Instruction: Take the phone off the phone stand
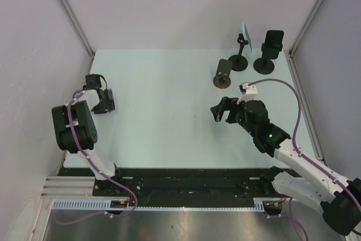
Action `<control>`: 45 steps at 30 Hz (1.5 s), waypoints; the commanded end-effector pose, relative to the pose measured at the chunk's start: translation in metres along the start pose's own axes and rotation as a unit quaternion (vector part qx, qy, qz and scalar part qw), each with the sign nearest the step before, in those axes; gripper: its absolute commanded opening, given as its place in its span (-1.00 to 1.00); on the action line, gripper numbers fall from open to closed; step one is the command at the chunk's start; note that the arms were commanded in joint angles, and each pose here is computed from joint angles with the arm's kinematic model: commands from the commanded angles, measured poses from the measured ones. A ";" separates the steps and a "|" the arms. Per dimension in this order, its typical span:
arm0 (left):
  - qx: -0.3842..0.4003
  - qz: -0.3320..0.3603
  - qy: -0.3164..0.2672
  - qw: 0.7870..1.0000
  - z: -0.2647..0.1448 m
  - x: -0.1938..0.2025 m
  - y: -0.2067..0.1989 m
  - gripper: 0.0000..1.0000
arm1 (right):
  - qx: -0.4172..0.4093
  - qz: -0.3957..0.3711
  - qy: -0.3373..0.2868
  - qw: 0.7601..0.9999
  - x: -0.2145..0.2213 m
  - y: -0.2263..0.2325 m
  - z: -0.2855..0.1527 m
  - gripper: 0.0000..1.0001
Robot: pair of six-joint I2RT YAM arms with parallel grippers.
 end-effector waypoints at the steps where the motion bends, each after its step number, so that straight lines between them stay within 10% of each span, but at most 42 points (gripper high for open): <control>1: -0.021 0.007 0.006 1.000 -0.001 0.000 0.014 1.00 | -0.012 -0.003 -0.029 0.999 -0.014 0.006 -0.002 0.99; 25: 0.058 -0.016 -0.067 0.996 -0.047 -0.029 -0.015 1.00 | -0.017 0.011 -0.036 0.999 -0.021 0.005 -0.002 1.00; 36: 0.312 -0.056 -0.209 0.925 -0.189 -0.053 -0.077 1.00 | 0.103 0.020 -0.034 0.994 -0.038 -0.035 0.012 1.00; 45: 0.356 -0.035 -0.356 0.863 -0.266 -0.017 -0.082 1.00 | 0.217 -0.016 -0.044 0.975 -0.073 -0.069 0.052 0.99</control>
Point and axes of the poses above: each gripper's point midway between its finger pads, its own z axis out along the fingers, its own y axis along the line the jaws close on, x = y × z, the point moved 1 cm from there along -z, back along the fingers
